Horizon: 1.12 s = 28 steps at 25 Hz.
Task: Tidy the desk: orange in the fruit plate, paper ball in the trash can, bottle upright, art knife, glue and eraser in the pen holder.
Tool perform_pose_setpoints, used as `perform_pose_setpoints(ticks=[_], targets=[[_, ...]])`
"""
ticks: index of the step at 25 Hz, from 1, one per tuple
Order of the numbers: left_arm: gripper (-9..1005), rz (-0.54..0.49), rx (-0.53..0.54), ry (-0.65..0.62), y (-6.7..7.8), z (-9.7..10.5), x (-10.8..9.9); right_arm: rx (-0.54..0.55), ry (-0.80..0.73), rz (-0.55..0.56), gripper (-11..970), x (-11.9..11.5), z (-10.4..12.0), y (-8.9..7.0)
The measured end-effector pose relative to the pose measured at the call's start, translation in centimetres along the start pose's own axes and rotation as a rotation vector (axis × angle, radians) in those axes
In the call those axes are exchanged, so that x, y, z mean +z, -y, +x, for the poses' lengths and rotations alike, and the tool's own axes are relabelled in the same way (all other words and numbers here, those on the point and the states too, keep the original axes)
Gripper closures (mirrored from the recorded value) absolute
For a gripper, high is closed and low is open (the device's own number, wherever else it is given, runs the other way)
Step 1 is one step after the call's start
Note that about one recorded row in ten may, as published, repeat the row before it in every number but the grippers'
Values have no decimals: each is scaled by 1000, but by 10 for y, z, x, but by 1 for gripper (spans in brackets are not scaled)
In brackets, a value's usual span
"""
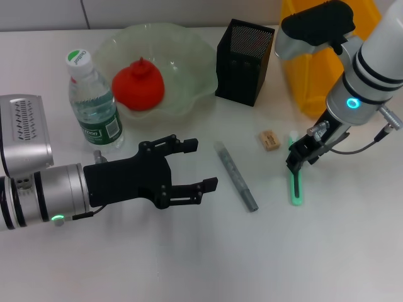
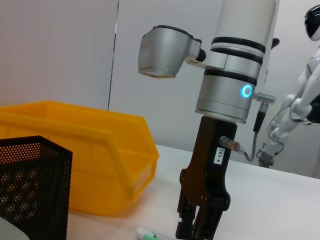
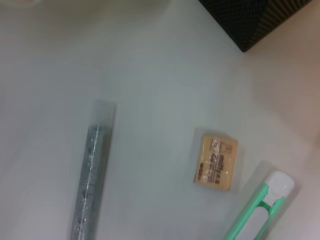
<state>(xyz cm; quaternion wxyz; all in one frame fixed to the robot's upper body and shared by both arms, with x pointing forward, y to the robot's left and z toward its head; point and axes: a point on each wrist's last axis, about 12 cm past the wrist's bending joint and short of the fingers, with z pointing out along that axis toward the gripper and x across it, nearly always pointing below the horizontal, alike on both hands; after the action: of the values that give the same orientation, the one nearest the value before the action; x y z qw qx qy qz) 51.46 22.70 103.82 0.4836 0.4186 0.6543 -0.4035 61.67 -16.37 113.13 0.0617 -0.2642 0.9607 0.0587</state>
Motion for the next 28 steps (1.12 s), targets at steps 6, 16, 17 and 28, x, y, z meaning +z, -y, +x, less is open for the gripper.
perform_pose_setpoints(ticks=[6,16,17,28], targets=[[139,1,2,-1,0,-1,0,-1,9,-9,568,-2,-2,-1],[139,-5,3,-12,-1,1,0,-2,10,-22,589,1,-2,-5],[139,-5,3,-12,-1,1,0,-2,10,-22,591,1,-2,-5],[139,-5,4,-13,-1,1,0,4,-4,-25,613,3,1,-4]])
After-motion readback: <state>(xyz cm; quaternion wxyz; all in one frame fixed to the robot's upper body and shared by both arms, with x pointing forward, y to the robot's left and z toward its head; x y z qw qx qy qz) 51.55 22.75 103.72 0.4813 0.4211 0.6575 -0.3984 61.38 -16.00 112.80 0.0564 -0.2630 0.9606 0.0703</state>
